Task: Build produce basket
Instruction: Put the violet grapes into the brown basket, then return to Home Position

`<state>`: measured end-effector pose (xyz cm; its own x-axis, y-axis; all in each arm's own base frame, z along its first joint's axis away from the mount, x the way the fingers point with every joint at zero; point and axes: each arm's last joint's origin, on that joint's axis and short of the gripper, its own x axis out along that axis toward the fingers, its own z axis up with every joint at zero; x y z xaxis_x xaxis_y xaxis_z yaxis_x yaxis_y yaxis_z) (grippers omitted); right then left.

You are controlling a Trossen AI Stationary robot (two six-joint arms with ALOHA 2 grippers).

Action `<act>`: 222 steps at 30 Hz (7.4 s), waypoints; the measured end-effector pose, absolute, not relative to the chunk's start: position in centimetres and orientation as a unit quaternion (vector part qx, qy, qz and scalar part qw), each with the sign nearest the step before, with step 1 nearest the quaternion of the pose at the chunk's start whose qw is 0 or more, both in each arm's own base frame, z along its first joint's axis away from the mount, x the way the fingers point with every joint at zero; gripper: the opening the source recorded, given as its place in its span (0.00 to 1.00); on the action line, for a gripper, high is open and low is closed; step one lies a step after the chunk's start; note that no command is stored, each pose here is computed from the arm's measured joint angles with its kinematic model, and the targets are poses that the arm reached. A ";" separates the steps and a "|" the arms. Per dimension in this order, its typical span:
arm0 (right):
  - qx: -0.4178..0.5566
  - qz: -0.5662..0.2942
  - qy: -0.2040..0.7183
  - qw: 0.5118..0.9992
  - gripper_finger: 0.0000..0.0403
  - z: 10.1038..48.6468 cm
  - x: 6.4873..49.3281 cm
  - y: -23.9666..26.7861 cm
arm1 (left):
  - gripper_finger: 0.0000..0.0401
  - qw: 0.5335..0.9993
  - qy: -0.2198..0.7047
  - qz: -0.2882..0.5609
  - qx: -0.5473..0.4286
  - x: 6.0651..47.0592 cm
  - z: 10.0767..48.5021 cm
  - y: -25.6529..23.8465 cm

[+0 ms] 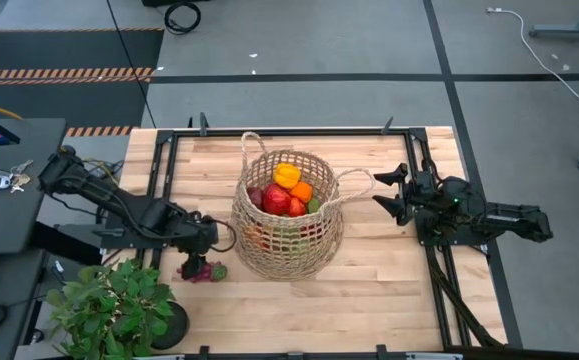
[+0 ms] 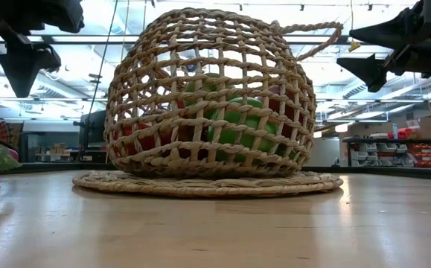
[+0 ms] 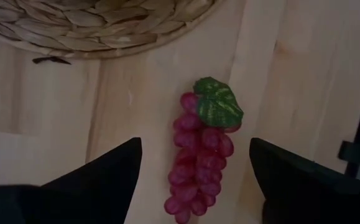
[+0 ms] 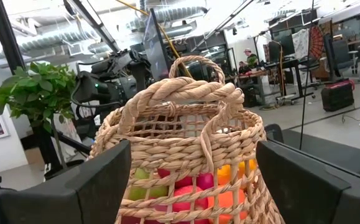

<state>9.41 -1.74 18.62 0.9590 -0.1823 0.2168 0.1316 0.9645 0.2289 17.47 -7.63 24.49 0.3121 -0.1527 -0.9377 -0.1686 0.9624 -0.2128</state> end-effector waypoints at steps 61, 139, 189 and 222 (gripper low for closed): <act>0.107 -0.079 -0.123 0.983 0.87 18.7 9.4 -1.7 | 0.31 0.815 0.562 -0.011 -0.142 13.4 17.0 -10.4; 0.107 -0.079 -0.123 0.983 0.87 18.7 9.4 -1.7 | 0.30 0.947 0.233 0.101 -0.199 36.8 38.0 4.5; 0.106 -0.078 -0.128 0.983 0.87 18.8 9.4 -1.7 | 0.61 0.974 0.072 0.115 -0.182 24.5 37.0 4.3; 0.105 -0.078 -0.130 0.983 0.87 18.9 9.6 -1.8 | 0.27 0.928 -0.193 0.140 -0.285 7.5 27.8 2.1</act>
<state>9.59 -1.77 18.89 0.9540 -0.1806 0.2393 0.1257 0.9656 0.2276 7.50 2.07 27.81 0.8862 0.3703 0.2785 -0.1501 0.7981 -0.5835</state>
